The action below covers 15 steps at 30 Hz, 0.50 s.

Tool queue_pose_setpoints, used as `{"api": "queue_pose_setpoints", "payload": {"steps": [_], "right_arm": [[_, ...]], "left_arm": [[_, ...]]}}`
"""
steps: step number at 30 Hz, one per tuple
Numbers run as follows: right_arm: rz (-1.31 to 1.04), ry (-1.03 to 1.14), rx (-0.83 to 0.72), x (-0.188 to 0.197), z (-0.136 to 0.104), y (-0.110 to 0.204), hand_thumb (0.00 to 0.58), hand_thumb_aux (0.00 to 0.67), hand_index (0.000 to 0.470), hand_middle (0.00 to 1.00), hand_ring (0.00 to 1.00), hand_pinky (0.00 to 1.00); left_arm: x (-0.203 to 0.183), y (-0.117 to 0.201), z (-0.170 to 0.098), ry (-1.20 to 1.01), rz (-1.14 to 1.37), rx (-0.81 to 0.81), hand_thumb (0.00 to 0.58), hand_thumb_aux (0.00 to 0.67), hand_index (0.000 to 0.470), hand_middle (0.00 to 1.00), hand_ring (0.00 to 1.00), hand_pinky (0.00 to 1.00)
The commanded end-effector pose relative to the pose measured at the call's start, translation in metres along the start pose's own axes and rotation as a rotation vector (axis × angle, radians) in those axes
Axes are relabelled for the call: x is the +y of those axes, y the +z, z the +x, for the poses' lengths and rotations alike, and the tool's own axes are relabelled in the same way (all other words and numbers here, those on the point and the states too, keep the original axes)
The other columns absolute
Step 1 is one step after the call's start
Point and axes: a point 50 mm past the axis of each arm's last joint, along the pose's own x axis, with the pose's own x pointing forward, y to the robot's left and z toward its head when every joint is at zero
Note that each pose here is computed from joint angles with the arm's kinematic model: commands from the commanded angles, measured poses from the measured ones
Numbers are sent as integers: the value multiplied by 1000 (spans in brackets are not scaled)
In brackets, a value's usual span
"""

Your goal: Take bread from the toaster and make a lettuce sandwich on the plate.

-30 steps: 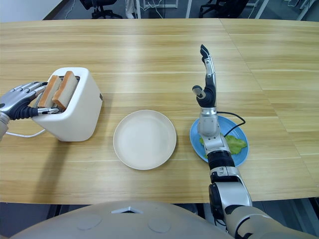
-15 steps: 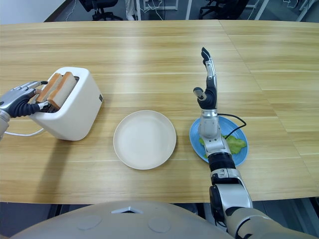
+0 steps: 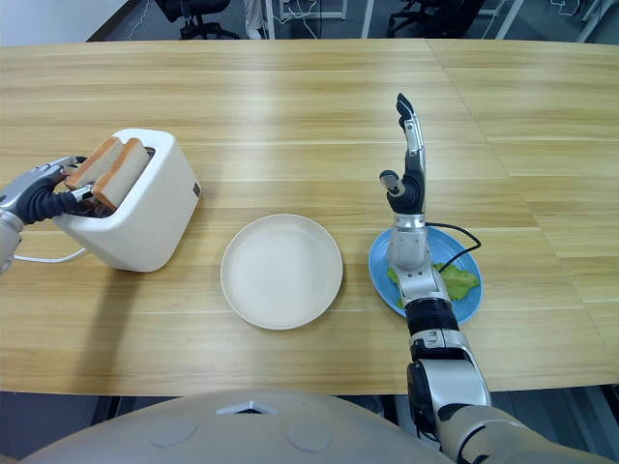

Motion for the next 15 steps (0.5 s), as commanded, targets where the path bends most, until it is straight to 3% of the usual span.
{"api": "queue_pose_setpoints", "payload": {"steps": [1, 6, 15], "right_arm": [[-3, -15, 1, -2, 0, 1, 0, 0, 0, 0, 0, 0], [-5, -18, 2, -3, 0, 0, 0, 0, 0, 0, 0, 0], [-7, -21, 3, -4, -1, 0, 0, 0, 0, 0, 0, 0]], "left_arm": [[17, 3, 5, 136, -33, -23, 580, 670, 460, 1000, 1000, 1000], [33, 4, 7, 281, -54, -39, 580, 670, 460, 1000, 1000, 1000], [35, 5, 9, 324, -66, -63, 580, 670, 460, 1000, 1000, 1000]]}}
